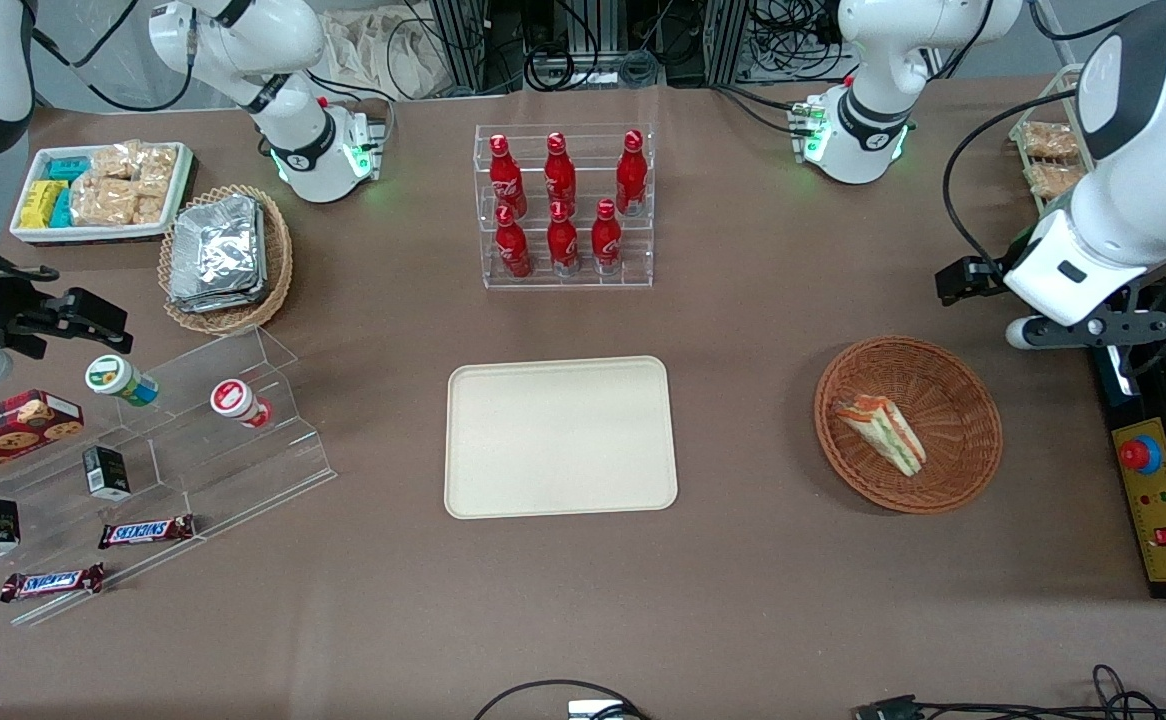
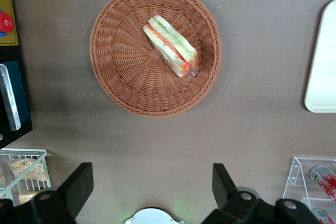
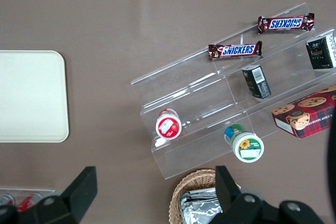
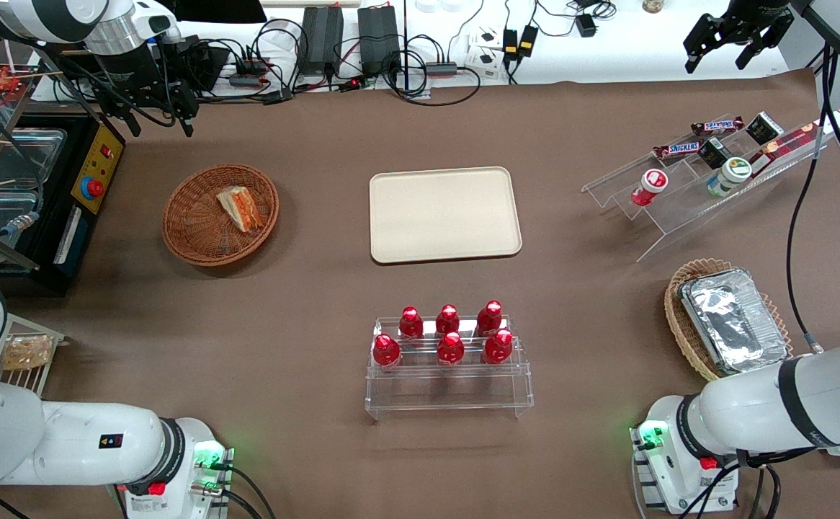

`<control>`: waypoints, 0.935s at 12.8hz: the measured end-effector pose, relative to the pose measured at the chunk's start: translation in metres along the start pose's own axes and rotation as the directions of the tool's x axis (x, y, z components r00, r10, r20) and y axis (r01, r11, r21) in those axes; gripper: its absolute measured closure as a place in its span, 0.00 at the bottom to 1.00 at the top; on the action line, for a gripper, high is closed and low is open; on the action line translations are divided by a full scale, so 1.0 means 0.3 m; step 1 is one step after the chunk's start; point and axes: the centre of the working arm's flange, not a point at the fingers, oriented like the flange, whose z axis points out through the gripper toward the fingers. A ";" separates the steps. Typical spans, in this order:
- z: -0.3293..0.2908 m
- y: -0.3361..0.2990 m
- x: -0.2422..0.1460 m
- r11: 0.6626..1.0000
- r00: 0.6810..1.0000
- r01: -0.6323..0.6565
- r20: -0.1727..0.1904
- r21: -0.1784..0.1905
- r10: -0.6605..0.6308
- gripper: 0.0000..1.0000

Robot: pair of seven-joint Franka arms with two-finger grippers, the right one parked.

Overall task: Place sandwich from basket to tray
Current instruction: 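Lower the open left gripper over the wrapped sandwich in the basket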

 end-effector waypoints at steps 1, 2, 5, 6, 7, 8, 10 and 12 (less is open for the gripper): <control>0.019 -0.029 0.016 0.999 0.999 0.034 0.015 -0.027 -0.033 0.00; 0.044 -0.059 0.036 0.995 0.996 0.079 0.034 -0.055 -0.077 0.00; 0.169 -0.107 0.114 0.971 0.968 0.231 0.111 -0.068 -0.223 0.00; 0.231 -0.101 0.150 0.957 0.952 0.283 0.141 -0.065 -0.272 0.00; 0.291 -0.091 0.187 0.941 0.933 0.332 0.165 -0.061 -0.319 0.00; 0.351 -0.082 0.224 0.924 0.914 0.378 0.182 -0.055 -0.363 0.00; 0.462 -0.070 0.294 0.894 0.881 0.447 0.195 -0.047 -0.430 0.00; 0.577 -0.062 0.353 0.871 0.857 0.490 0.203 -0.041 -0.473 0.00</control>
